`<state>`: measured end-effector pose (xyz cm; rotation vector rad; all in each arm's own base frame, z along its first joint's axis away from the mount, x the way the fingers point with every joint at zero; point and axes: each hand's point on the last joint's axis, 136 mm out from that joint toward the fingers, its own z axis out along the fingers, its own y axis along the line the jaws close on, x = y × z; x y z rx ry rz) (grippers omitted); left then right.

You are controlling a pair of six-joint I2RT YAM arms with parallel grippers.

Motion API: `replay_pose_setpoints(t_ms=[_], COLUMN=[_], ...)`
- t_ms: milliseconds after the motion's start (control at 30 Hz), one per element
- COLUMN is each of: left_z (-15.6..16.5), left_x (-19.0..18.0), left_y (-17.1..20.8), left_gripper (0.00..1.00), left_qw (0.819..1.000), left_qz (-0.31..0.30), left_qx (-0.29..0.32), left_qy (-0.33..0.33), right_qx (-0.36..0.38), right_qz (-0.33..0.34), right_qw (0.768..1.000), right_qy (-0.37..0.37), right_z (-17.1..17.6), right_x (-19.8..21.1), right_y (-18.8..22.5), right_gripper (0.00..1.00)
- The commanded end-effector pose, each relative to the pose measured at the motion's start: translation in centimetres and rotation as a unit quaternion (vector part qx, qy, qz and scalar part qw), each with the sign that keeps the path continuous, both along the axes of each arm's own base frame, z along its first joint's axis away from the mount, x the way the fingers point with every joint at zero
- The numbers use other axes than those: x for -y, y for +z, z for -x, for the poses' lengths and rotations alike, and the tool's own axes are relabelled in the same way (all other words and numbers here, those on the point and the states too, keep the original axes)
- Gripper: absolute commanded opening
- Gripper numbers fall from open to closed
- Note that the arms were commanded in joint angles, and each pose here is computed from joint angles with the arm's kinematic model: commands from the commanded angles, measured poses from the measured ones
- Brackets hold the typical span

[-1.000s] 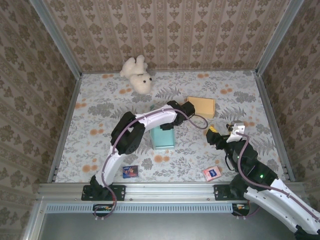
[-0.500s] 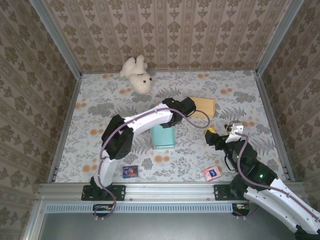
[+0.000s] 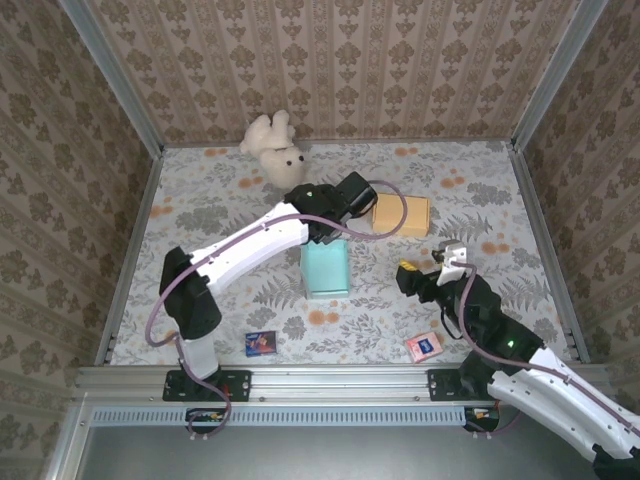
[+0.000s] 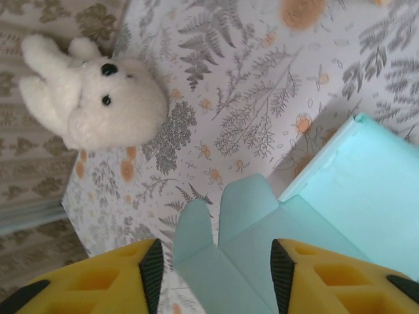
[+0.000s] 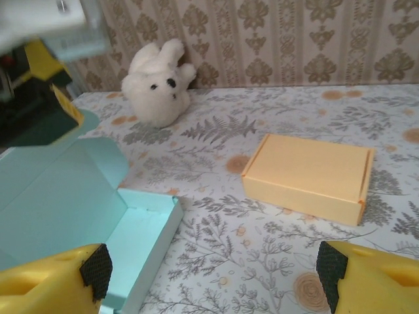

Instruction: Fold the paper box

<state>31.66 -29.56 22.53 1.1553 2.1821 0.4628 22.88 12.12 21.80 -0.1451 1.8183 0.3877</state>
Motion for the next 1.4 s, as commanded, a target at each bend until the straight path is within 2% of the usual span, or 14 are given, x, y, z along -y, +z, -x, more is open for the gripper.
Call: replay_pose_setpoints(t_ms=[0,267,467,733,833,1000,1133,1200,1267,1367], left_z=[1.7,4.7,5.1,5.7,5.4,4.5,4.0,3.7,3.4,3.2], left_x=[-1.5,-2.9,-4.8,-3.2,-3.3,-4.4,-4.7,-4.7,-4.7,-3.9], left_y=[2.0,1.9,0.2,-2.5,-3.1,-4.0,-3.6,-2.9,-1.9,0.0], left_gripper=[0.53,0.53,0.52,0.48,0.43,0.24,0.08,0.01,0.00,0.00], left_qw=[0.988,0.941,0.922,0.908,0.913,0.932,0.950,0.963,0.974,0.990], left_qz=[0.106,0.269,0.294,0.321,0.308,0.257,0.215,0.188,0.159,0.112], left_qx=[-0.021,-0.087,-0.109,-0.158,-0.156,-0.136,-0.126,-0.116,-0.108,-0.087], left_qy=[0.107,0.187,0.225,0.217,0.217,0.218,0.186,0.156,0.117,0.021], right_qx=[0.017,0.026,0.026,0.021,0.018,0.017,0.017,0.017,0.020,0.035], right_qz=[-0.009,-0.011,-0.009,-0.004,-0.002,-0.001,-0.002,0.000,0.008,0.043], right_qw=[0.999,0.996,0.995,0.994,0.995,0.995,0.995,0.995,0.994,0.991], right_qy=[0.046,0.083,0.098,0.103,0.103,0.102,0.099,0.101,0.108,0.118], right_z=[0.2,0.6,0.7,0.6,0.6,0.5,0.4,0.4,0.2,-0.3], right_x=[-1.6,-2.9,-3.4,-3.7,-3.8,-3.7,-3.7,-3.9,-4.2,-4.7], right_y=[0.7,0.9,0.8,0.6,0.5,0.5,0.5,0.5,0.3,-0.3], right_gripper=[0.85,0.85,0.85,0.85,0.85,0.85,0.85,0.85,0.85,0.84])
